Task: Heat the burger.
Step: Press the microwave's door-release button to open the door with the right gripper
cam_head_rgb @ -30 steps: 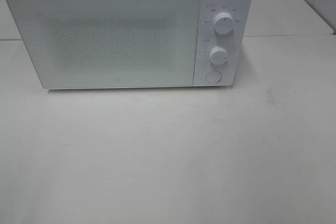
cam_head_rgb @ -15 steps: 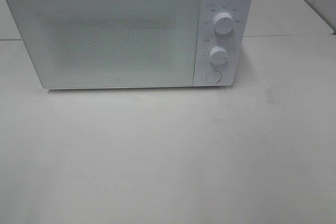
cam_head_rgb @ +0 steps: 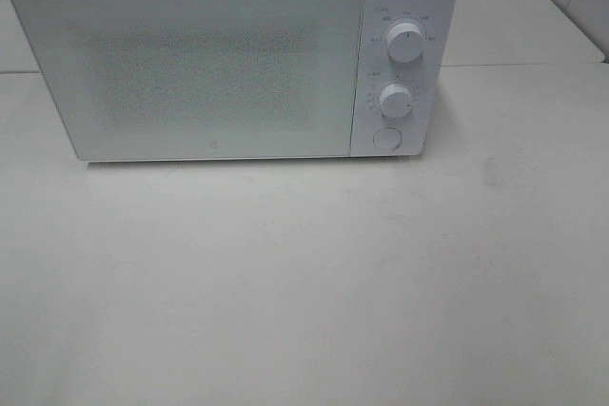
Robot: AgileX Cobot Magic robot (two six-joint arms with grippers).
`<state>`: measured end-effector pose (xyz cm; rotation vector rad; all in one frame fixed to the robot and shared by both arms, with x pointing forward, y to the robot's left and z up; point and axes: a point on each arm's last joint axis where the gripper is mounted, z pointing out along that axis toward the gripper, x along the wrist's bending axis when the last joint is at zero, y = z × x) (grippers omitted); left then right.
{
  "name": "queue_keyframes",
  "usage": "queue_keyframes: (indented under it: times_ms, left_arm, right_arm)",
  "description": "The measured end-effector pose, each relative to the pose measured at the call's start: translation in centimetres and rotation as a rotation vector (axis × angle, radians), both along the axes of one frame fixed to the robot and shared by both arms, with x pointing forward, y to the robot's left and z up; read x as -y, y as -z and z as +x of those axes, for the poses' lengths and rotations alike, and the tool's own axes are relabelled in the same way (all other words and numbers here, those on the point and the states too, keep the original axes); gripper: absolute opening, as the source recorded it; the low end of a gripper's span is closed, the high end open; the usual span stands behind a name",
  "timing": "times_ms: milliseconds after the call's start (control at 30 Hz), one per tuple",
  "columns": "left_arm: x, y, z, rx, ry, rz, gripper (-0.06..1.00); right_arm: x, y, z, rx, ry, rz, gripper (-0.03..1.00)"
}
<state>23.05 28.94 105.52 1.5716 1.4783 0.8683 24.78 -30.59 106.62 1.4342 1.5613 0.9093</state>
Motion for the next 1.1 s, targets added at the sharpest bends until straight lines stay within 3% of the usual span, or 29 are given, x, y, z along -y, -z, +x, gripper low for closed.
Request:
queue_keyframes:
  times_ms: [633, 1100]
  left_arm:
    - [0.0, 0.0, 0.0, 0.000, 0.000, 0.000, 0.98]
    - [0.0, 0.0, 0.0, 0.000, 0.000, 0.000, 0.98]
  right_arm:
    - [-1.1, -2.4, 9.0, 0.129, -0.053, -0.009, 0.76]
    - [-2.0, -1.0, 16.0, 0.152, -0.091, -0.004, 0.76]
